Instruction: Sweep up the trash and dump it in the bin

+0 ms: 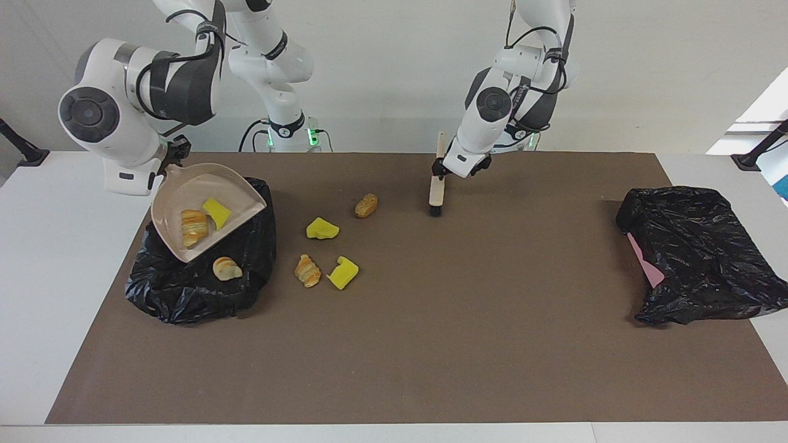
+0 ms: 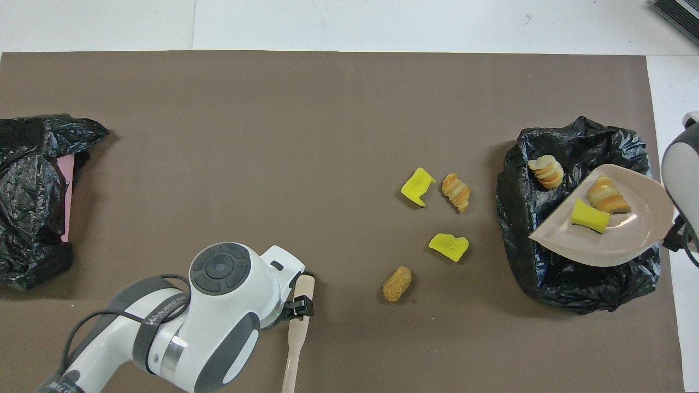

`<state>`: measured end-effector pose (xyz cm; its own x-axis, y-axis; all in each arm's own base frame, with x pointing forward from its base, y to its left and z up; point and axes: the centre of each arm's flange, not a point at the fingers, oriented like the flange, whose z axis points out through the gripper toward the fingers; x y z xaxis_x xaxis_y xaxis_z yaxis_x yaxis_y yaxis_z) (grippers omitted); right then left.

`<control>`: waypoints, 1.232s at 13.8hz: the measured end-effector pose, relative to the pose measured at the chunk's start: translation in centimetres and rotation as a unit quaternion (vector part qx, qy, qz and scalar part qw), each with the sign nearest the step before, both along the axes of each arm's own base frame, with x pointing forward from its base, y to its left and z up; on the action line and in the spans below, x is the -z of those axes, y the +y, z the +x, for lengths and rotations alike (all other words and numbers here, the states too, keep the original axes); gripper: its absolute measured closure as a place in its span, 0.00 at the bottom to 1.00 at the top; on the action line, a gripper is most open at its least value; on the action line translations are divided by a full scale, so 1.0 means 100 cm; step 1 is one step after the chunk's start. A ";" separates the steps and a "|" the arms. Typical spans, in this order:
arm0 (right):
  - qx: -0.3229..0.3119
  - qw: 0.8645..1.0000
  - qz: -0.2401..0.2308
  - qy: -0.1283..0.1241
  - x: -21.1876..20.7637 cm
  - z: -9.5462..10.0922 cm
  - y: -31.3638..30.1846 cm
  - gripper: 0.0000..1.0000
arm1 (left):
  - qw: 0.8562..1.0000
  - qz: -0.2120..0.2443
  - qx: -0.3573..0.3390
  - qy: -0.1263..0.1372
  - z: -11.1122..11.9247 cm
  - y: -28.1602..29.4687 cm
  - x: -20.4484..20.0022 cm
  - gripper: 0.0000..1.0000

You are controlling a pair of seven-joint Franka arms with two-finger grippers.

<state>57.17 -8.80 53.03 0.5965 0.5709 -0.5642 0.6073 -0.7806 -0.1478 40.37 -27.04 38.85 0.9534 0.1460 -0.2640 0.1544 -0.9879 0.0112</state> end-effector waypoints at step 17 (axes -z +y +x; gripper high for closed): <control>0.052 0.996 -0.033 0.056 -0.006 0.022 0.002 0.67 | 0.986 -0.027 0.038 -0.161 0.155 0.196 -0.145 0.00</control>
